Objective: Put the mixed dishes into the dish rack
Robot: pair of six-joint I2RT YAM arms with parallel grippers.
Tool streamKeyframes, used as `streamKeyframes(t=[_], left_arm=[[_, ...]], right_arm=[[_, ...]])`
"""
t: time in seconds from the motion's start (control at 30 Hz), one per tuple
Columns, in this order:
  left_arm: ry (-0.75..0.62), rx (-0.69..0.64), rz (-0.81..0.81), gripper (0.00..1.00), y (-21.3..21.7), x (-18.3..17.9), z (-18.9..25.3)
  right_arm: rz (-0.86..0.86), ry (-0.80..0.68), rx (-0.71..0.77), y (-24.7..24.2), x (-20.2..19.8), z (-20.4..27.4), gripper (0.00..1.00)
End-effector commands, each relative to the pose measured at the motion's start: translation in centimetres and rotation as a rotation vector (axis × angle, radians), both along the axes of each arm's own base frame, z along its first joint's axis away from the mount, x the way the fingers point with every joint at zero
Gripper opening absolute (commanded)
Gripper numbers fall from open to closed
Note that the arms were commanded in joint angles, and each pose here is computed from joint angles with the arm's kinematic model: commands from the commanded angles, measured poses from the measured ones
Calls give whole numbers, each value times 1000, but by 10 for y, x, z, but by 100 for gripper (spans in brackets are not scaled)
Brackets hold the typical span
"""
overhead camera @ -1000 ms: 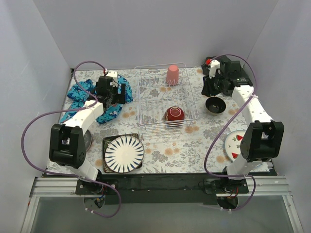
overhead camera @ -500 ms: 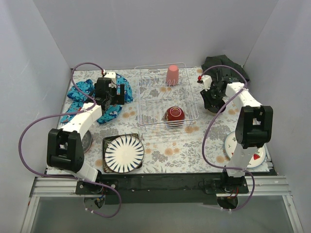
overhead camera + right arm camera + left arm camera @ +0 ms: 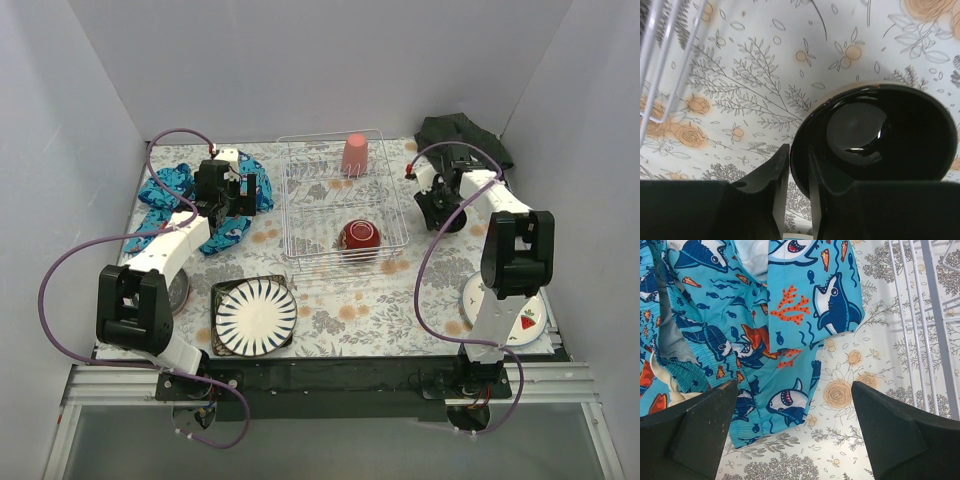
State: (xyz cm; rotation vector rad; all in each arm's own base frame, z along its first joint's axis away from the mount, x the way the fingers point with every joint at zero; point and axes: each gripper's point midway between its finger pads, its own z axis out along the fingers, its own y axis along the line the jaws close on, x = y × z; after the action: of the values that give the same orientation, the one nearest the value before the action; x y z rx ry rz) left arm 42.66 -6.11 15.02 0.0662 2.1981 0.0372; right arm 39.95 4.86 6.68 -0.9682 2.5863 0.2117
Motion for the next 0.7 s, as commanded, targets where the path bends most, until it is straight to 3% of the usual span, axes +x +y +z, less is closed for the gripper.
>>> streamKeyframes(t=[0.0,0.07,0.2,0.37,0.53,0.67], left_arm=[[-67,9,8,98,5,3,25],[-74,11,4,98,5,2,27],[-78,-7,-10,98,1,-1,29],[-80,-39,-21,98,-3,-8,31],[-74,-13,-23,98,2,-14,31],[-62,40,-36,98,8,-19,33]], right_arm=[[-21,9,-51,-11,-11,1,16],[-23,-1,-52,-12,-12,5,3],[-32,-71,-30,-9,-6,43,1],[-39,-290,122,18,26,153,1],[6,-357,515,85,26,238,1],[10,-268,721,124,12,246,1]])
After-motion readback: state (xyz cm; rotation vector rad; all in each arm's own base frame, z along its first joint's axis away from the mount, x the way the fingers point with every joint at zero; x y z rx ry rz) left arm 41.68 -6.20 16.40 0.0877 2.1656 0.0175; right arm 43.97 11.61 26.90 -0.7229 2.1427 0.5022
